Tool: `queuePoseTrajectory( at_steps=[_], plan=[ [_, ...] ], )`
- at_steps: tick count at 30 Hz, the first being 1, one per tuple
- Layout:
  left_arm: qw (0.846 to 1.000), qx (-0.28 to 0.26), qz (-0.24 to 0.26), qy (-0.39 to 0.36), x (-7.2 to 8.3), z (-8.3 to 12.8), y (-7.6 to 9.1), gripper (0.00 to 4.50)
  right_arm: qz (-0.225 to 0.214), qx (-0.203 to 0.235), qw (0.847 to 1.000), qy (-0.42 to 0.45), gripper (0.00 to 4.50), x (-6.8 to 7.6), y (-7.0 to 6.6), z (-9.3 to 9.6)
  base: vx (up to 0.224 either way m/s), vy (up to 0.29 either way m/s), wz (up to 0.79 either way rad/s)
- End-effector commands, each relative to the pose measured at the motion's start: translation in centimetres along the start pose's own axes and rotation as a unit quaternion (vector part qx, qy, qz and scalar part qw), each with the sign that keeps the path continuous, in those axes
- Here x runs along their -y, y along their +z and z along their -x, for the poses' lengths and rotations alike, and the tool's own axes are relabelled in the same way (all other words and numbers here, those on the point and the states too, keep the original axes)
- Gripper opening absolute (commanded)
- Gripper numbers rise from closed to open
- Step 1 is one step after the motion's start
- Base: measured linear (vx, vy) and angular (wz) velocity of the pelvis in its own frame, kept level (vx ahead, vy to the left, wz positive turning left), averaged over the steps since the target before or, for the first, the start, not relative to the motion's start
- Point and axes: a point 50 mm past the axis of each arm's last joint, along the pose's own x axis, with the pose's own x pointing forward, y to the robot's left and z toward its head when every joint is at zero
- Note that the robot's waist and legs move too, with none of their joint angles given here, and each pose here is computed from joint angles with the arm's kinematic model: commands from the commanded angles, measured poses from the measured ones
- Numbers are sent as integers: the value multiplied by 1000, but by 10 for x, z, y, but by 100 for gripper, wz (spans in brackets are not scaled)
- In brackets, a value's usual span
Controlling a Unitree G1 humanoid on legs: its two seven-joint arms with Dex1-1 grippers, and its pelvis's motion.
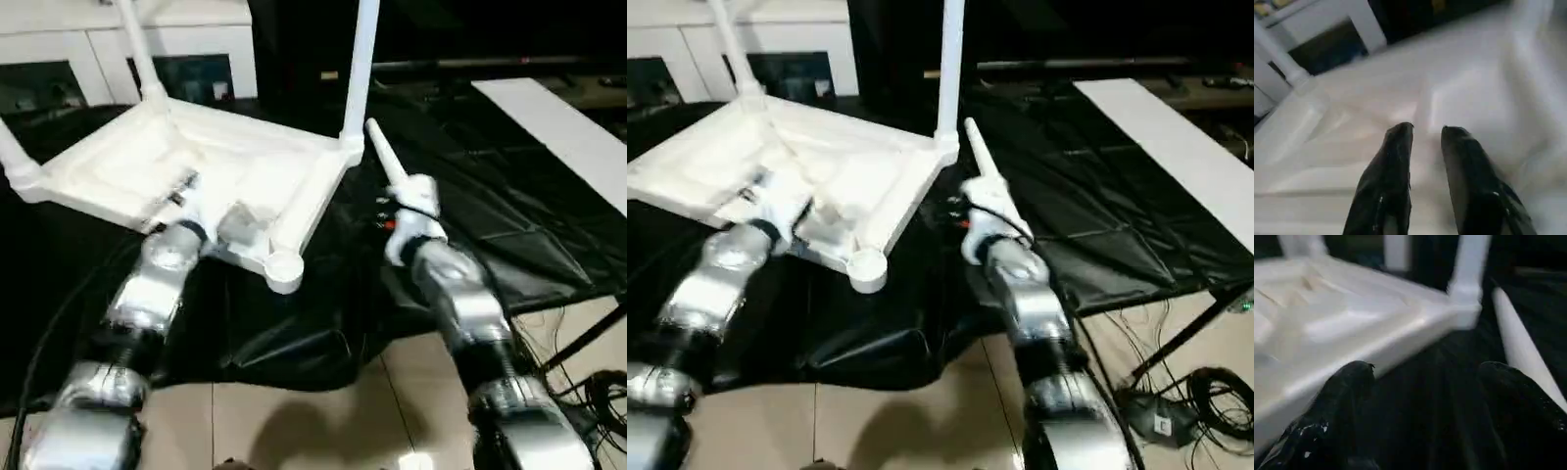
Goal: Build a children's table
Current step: Rotate table base
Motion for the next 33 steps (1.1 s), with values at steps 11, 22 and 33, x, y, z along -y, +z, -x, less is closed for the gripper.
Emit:
queuePoseTrajectory(
  at_steps=[11,22,33],
  plan=[
    [983,58,150,85,29,82,-30,124,-56,49,997,-17,385,-4,9,52,0,0,0],
    [983,45,163,67,50,75,-21,124,-42,26,999,-15,385,-7,4,58,22,4,-7],
    [984,43,158,73,49,75,-20,124,-25,26,999,-7,385,-9,6,58,165,2,55]
  ],
)
